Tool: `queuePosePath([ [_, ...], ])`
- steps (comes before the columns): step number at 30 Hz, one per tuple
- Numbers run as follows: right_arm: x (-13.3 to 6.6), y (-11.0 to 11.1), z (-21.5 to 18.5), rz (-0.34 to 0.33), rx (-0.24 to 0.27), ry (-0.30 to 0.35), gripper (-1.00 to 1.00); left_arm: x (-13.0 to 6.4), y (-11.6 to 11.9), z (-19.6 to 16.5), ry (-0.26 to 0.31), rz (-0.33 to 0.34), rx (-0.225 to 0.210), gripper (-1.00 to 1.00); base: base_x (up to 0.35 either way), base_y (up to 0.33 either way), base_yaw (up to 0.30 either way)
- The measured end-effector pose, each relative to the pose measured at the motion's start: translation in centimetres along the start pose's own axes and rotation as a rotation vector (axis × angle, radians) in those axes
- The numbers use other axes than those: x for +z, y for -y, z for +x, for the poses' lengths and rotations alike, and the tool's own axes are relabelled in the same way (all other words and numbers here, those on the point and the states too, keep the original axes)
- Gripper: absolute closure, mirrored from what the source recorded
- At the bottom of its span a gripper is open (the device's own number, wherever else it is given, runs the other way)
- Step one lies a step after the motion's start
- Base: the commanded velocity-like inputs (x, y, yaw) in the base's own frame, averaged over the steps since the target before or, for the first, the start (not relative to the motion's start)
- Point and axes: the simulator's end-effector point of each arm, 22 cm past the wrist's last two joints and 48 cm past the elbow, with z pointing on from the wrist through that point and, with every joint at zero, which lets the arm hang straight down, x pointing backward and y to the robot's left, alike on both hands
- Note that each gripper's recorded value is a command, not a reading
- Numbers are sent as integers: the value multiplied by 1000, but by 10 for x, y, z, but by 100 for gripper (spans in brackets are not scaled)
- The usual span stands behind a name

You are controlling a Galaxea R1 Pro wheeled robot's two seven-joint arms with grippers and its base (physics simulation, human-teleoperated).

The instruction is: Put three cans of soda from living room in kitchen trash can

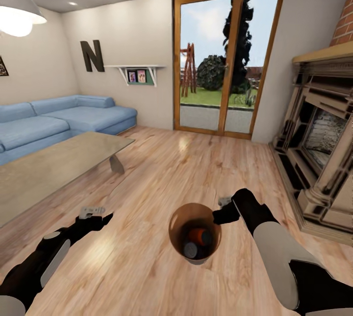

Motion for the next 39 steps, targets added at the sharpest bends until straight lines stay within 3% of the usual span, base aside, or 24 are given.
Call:
queuePosePath([
  [11,9,1,4,-6,6,-14,100,4,0,9,-16,-1,-3,-100,-243,137,37],
  [25,18,3,10,-8,10,-30,100,9,-1,19,-34,-1,-5,-100,-59,32,147],
  [39,27,3,15,-15,17,-47,100,15,4,35,-60,5,-20,-100,-241,163,156],
])
